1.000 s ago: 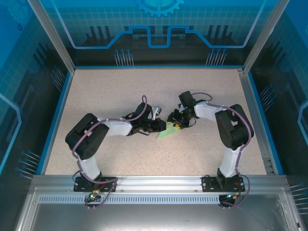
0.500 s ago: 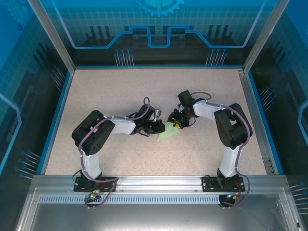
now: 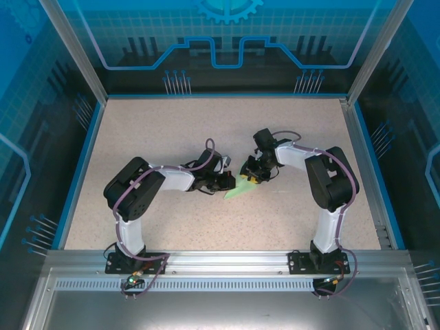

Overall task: Fold a paper plane with a square sheet of paper (pick it up from the middle)
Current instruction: Fourth fold the wing at the center of the table.

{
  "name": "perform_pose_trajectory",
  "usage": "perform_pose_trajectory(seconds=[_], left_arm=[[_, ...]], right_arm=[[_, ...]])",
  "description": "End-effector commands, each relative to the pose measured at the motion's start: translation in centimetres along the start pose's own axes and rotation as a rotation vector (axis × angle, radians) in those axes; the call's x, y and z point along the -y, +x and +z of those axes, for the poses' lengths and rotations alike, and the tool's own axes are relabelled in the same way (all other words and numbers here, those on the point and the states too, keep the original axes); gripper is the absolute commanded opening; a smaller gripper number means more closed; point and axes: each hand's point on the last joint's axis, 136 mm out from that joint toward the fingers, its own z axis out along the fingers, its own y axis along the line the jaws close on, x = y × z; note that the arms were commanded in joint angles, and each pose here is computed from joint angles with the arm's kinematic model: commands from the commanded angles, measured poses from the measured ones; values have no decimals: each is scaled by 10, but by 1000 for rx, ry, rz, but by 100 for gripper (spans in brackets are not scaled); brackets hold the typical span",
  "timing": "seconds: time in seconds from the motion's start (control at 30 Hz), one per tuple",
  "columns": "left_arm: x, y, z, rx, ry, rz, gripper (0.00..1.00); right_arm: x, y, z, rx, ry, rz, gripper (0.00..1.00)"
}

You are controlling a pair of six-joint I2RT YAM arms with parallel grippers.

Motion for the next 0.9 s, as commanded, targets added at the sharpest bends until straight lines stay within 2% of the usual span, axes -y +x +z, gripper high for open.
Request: perform_pose_trajectory(seconds=[0.0, 0.17, 0.43, 0.87], left_arm=[[0, 1, -1, -13, -17, 14, 7], [8, -1, -7, 0, -3, 24, 7], [32, -15, -12, 43, 92, 42, 9], [24, -20, 7, 11, 52, 34, 9]], right_arm=[[72, 28, 30, -94, 269, 66, 36], [74, 30, 33, -113, 281, 62, 38], [79, 32, 37, -133, 301, 68, 38], [79, 33, 39, -142, 305, 69, 38]])
